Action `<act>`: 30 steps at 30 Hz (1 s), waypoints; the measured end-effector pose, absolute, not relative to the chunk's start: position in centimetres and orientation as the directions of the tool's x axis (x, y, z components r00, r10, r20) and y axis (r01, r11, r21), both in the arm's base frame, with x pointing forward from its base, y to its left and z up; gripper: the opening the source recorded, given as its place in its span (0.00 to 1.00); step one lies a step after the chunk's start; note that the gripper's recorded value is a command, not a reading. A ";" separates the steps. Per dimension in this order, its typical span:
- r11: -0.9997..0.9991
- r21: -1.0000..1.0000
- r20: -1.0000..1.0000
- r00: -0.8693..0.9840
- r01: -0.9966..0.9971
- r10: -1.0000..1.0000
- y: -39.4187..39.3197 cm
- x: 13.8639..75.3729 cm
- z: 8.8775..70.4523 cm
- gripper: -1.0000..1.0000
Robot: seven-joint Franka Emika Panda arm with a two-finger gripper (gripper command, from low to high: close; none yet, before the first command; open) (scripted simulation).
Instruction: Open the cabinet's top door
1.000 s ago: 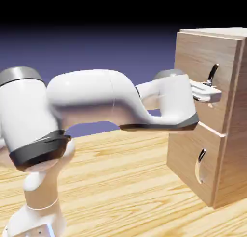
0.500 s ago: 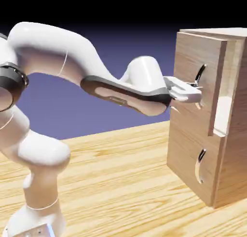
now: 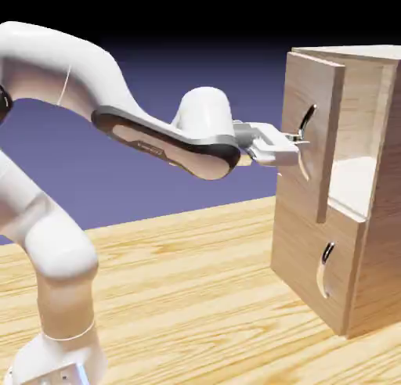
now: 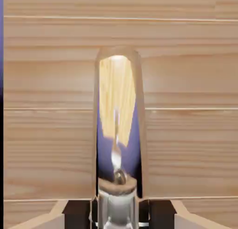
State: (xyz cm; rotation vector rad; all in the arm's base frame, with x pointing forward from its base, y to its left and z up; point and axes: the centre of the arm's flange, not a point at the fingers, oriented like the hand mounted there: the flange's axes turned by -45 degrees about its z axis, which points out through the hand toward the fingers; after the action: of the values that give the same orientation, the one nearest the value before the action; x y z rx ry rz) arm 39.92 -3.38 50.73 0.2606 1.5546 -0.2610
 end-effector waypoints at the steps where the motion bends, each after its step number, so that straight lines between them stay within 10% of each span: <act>1: 0.939 0.000 -1.000 0.000 0.344 0.000 -3.0 39.5 50.7 0.00; 30: 0.540 0.000 -1.000 0.000 0.842 0.000 14.7 32.2 50.7 0.00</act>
State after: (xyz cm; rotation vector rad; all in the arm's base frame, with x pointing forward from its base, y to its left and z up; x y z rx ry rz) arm 32.22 14.74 50.73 0.7800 1.4265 -0.7796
